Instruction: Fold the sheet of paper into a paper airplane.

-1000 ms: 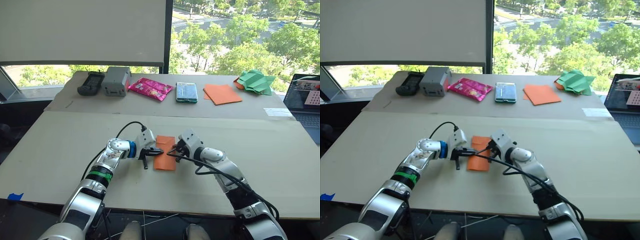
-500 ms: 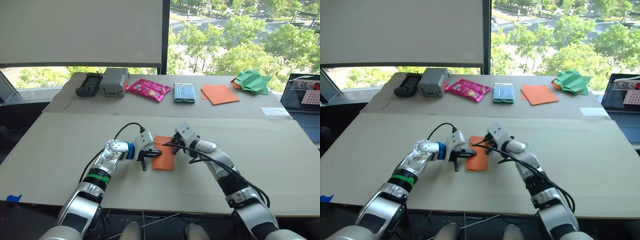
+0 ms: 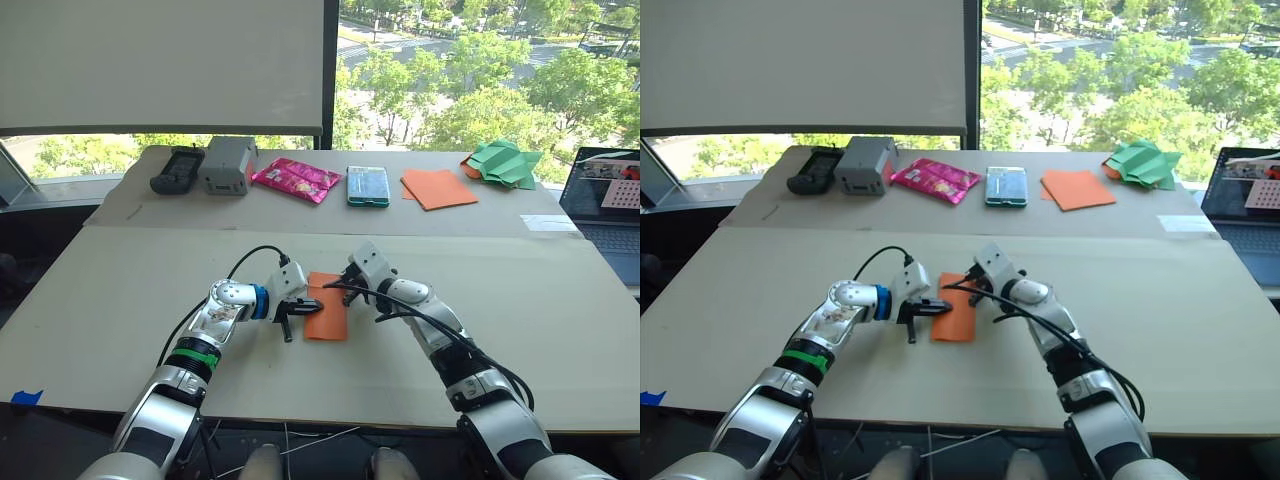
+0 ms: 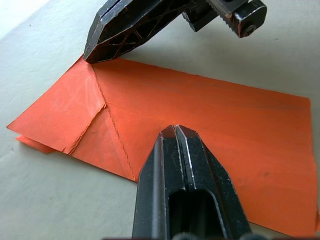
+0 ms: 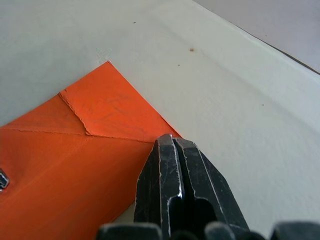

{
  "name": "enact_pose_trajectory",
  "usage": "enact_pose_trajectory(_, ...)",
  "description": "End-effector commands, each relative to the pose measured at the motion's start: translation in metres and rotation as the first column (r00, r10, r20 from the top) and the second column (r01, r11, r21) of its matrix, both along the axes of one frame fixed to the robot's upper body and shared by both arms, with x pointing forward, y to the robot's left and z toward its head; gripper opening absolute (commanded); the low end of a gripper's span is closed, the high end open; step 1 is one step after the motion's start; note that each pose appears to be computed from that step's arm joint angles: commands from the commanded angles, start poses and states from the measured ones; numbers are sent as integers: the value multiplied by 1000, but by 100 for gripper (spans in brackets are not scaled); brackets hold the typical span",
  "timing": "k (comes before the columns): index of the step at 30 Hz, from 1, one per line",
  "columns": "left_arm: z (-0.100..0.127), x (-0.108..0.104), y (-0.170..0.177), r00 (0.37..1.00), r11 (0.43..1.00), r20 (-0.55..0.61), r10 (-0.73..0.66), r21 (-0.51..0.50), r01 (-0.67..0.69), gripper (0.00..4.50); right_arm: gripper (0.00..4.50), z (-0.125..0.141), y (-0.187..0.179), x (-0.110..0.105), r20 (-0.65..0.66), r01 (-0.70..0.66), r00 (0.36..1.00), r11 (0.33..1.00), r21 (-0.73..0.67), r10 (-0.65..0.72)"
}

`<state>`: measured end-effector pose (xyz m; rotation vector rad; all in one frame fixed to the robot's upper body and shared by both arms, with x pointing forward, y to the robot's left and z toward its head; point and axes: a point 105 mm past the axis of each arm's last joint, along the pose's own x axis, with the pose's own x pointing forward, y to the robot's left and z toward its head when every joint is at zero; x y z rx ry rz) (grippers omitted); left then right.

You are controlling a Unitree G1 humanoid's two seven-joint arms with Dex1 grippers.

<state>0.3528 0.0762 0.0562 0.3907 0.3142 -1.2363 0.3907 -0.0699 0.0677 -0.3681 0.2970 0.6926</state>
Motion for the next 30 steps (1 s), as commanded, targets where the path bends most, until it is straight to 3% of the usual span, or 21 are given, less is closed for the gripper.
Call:
enact_pose_trajectory(1, -23, -8, 7, 997, 998, -76, 19, 67, -13, 2, 0, -26, -2, -20, -103, -32, 994, 999, -36, 29)
enact_pose_trajectory(8, -24, -9, 6, 997, 998, -76, 15, 67, -10, 2, 0, -43, -2, -51, -195, -70, 979, 996, -50, 59)
enact_pose_trajectory(30, -25, -9, 5, 997, 997, -80, 1, 78, 5, 2, 0, -53, 3, -101, -273, -185, 951, 976, -117, 148)
